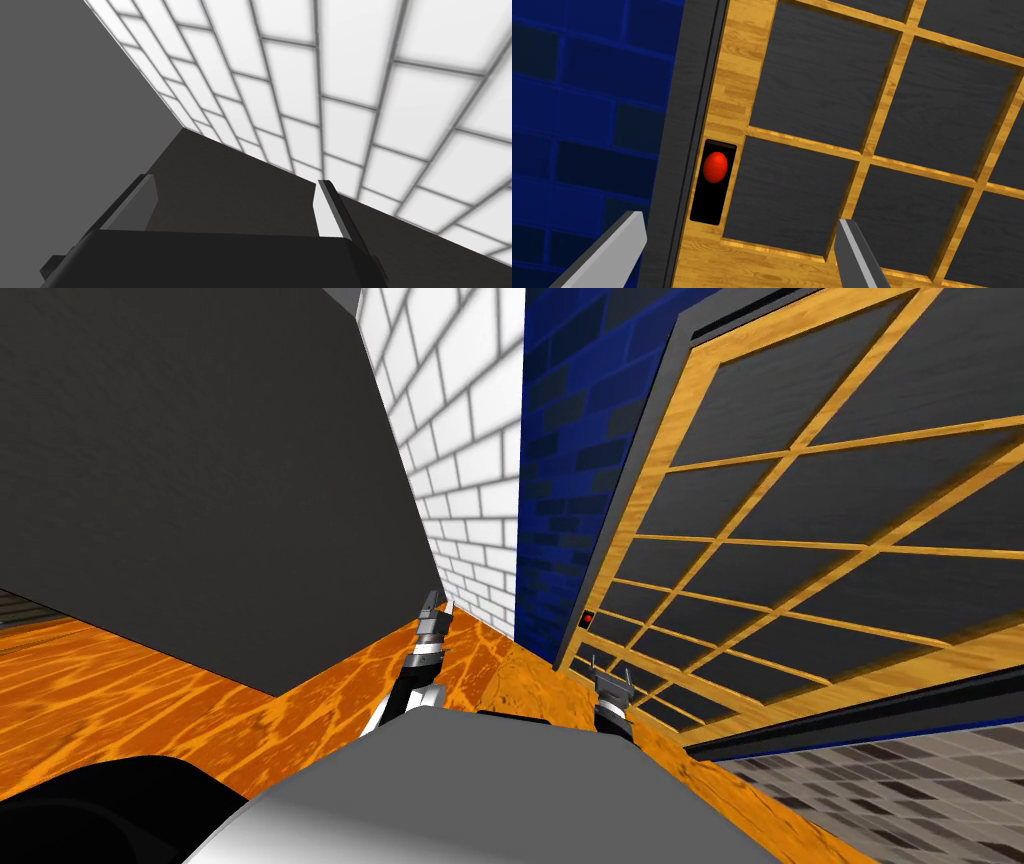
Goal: Pull the door open
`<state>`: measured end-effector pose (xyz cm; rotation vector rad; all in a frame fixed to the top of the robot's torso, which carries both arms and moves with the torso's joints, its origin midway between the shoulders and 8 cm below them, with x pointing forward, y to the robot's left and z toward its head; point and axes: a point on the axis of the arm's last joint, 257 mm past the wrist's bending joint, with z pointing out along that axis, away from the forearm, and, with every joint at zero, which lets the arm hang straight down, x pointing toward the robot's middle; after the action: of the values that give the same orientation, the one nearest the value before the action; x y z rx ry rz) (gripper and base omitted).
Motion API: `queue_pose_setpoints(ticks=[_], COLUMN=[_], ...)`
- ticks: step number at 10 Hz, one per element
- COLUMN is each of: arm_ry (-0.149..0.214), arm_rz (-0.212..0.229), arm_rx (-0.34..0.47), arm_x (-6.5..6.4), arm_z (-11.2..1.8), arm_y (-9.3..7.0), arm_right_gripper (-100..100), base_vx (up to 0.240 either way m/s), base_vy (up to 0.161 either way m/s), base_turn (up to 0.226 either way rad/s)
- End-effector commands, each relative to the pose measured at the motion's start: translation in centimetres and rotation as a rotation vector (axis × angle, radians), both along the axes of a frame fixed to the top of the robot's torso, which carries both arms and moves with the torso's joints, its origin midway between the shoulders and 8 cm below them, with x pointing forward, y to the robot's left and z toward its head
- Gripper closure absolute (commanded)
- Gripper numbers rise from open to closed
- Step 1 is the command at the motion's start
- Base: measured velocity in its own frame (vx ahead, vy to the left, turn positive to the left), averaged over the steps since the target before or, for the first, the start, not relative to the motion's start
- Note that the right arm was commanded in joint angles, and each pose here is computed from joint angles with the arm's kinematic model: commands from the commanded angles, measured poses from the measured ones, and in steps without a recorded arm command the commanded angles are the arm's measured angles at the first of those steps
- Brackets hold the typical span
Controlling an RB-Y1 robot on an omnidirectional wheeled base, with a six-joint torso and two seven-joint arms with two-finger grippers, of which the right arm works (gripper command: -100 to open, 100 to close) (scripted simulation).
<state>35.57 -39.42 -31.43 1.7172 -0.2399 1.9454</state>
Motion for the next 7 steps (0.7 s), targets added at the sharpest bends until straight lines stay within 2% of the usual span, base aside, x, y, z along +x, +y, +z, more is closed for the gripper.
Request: queue_pose_setpoints(ticks=[1, 3, 5, 7], arm_ry=[0.003, 0.008, 0.014, 0.017], arm_rz=[-0.009, -0.022, -0.046, -0.059], arm_rx=[0.035, 0.075, 0.142, 0.172], arm_x=[-0.5, -0.9, -1.8, -2.3], arm_z=[-1.0, -2.1, -4.1, -5.0], arm_y=[-0.4, -0.9, -1.9, -2.4], arm_right_gripper=[-100, -100, -100, -100], base_vx=[0.095, 0.086, 0.139, 0.129], base_vy=[-0.026, -0.032, -0.067, -0.077], base_turn=[0.125, 0.124, 0.184, 0.133])
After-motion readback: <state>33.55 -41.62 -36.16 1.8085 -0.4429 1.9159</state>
